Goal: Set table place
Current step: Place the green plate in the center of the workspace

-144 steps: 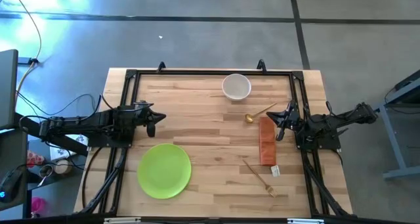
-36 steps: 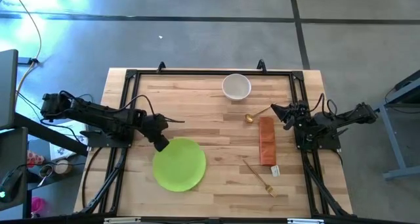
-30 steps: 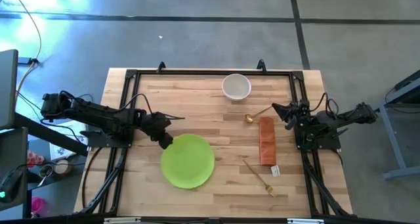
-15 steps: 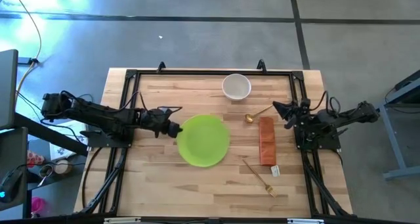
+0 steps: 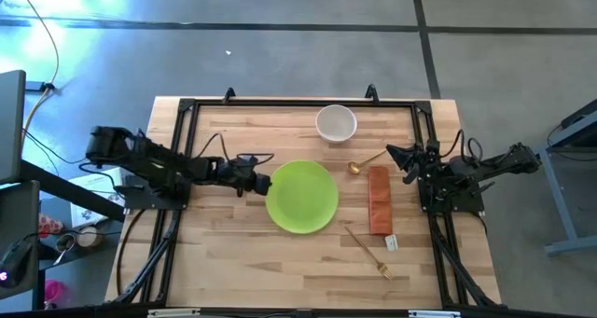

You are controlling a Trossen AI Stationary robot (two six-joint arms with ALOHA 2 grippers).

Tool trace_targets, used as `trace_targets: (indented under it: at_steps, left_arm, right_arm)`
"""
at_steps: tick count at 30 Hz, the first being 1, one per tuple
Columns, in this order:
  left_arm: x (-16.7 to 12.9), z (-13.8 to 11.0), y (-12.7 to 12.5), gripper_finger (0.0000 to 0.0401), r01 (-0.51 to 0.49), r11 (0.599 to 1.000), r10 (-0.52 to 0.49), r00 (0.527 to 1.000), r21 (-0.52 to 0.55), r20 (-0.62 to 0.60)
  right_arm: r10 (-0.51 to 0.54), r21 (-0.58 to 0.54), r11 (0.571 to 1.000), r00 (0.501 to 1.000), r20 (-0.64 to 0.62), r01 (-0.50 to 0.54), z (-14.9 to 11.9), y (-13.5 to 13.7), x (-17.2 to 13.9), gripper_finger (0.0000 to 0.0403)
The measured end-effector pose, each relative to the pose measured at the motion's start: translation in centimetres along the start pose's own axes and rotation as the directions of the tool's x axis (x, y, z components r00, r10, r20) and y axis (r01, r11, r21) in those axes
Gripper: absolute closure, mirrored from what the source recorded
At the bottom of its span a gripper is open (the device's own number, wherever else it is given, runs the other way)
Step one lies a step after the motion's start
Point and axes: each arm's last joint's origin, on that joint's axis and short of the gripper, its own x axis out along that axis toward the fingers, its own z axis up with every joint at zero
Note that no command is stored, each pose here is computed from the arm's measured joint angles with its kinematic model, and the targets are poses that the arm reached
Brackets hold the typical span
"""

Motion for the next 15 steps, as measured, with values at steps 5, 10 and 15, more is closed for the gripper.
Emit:
trace_targets:
  at_steps: [5, 10, 15]
  left_arm:
    - [0.71, 0.00, -0.24, 0.0401, -0.029, 1.000, 0.029, 0.999, 0.000, -0.027]
    - [0.73, -0.03, -0.19, 0.0384, -0.116, 0.993, 0.116, 0.991, 0.005, -0.065]
    - [0.73, 0.21, -0.67, 0.0334, -0.128, 0.991, 0.130, 0.989, 0.040, -0.067]
  right_arm:
    - [0.008, -0.001, 1.000, 1.000, -0.005, -0.008, -0.02, 0.02, 0.00, 0.0403]
    - [0.012, -0.003, 1.000, 1.000, -0.009, -0.012, -0.05, 0.02, 0.00, 0.0403]
    - [0.017, -0.002, 1.000, 1.000, -0.012, -0.017, -0.06, 0.04, 0.00, 0.0403]
